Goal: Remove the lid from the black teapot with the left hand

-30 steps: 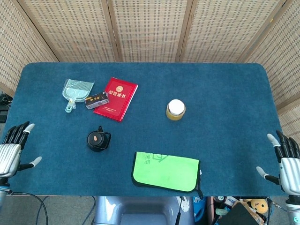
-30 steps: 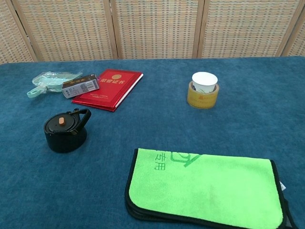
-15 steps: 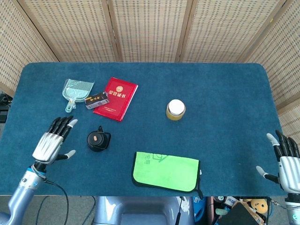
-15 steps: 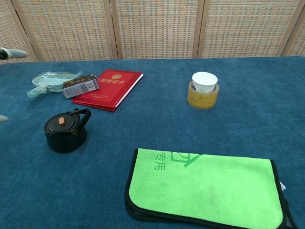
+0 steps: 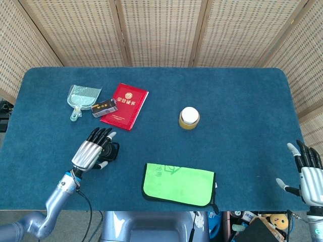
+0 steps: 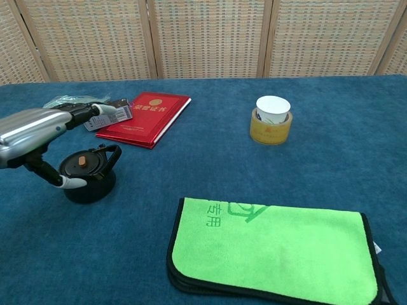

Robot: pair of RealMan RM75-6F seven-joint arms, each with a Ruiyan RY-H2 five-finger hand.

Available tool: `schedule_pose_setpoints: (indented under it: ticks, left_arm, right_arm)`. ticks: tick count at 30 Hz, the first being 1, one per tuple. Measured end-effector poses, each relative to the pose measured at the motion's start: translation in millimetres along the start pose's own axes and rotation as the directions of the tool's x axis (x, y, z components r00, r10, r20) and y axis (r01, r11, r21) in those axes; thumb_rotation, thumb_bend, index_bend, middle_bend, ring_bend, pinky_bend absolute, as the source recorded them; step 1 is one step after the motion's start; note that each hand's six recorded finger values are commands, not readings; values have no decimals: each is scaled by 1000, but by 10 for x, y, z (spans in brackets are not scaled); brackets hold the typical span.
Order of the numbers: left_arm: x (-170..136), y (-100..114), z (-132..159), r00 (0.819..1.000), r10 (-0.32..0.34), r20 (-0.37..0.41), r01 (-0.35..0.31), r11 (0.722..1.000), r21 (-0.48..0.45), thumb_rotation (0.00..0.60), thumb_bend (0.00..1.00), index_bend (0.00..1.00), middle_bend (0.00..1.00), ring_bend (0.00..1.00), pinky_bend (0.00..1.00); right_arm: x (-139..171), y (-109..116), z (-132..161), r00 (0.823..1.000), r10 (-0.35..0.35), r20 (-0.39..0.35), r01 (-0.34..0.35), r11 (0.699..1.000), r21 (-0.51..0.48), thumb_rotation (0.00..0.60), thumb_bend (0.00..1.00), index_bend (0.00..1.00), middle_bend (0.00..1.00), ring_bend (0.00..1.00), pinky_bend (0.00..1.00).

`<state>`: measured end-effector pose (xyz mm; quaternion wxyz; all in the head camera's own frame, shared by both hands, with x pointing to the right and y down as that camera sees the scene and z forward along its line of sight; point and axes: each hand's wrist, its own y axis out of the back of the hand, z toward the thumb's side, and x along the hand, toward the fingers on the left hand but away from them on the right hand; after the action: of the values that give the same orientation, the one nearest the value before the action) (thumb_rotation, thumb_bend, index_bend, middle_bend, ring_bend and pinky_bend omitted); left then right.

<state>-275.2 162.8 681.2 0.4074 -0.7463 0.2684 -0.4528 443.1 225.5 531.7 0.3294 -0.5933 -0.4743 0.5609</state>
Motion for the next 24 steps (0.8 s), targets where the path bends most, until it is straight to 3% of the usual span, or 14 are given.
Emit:
schedule_pose_setpoints:
  ticks: [24]
  left_arm:
    - [736,34,127,997,-66,-38,67,998,23,600,204,0,0,0,0]
  right_arm:
    - [-87,-62,-110,999,30,43,-30,1000,-2,600,0,0,0,0,0]
